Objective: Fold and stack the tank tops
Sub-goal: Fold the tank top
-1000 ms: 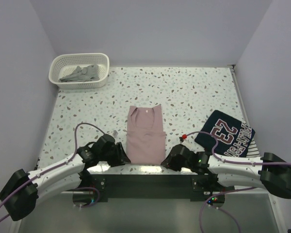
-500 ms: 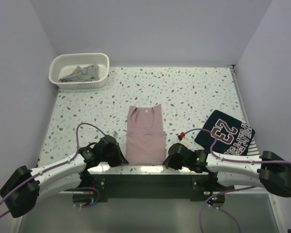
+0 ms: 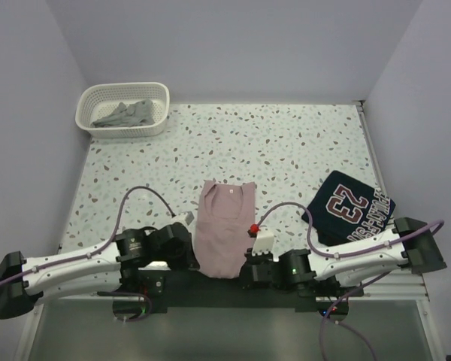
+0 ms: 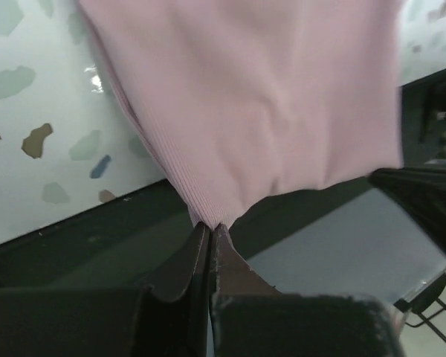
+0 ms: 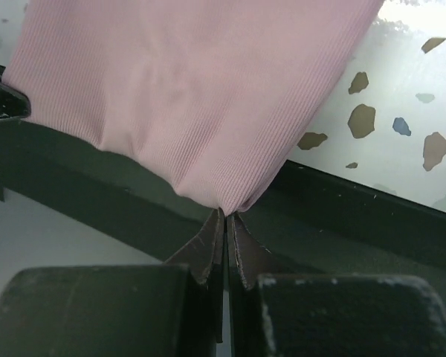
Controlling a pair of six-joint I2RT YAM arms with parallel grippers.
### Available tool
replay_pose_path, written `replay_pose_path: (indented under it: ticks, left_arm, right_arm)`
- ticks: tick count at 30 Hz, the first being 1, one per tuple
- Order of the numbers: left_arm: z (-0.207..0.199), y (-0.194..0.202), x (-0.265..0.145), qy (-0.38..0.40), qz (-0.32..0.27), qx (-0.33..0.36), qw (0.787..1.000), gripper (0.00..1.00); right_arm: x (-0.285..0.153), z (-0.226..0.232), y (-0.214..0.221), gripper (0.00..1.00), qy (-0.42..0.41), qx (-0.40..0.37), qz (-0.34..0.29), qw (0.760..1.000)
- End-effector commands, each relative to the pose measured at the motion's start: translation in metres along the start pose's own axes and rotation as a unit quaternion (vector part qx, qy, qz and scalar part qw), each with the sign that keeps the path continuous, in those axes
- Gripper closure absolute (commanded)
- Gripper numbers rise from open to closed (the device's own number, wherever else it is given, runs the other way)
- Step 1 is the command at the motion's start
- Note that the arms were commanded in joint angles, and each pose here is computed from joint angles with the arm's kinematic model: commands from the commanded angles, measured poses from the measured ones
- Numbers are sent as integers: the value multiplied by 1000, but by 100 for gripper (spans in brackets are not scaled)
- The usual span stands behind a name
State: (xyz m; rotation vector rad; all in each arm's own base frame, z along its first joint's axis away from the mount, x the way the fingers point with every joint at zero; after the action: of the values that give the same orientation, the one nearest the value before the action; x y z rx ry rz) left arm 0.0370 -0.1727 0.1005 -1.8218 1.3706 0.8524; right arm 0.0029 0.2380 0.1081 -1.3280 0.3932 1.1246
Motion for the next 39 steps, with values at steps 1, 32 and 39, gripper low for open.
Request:
replay_pose_path:
  ticks: [1, 32, 39]
  left_arm:
    - [-32, -17, -38, 9, -61, -6, 998, 100]
    - [-97, -301, 2, 55, -310, -54, 948, 95]
    - [-91, -350, 31, 48, -315, -54, 946, 41]
  right_arm:
    - [-20, 4, -29, 100, 46, -7, -73, 996]
    - [52, -107, -285, 88, 122, 47, -150, 980]
    - [84, -126, -321, 23, 172, 39, -119, 977]
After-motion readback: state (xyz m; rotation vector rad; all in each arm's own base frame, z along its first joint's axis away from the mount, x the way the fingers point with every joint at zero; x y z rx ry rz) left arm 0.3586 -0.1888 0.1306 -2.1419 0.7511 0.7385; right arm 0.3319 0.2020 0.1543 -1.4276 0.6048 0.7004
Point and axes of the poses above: each gripper's point midway between its finger pads, its own x axis out along the fingers, its own z axis along the line the jaws close on, y = z × x, the point moved 6 cm from there along -x, back along the fingers, and after that the axes turned 10 degrees about -x, right-handed, at the moved point
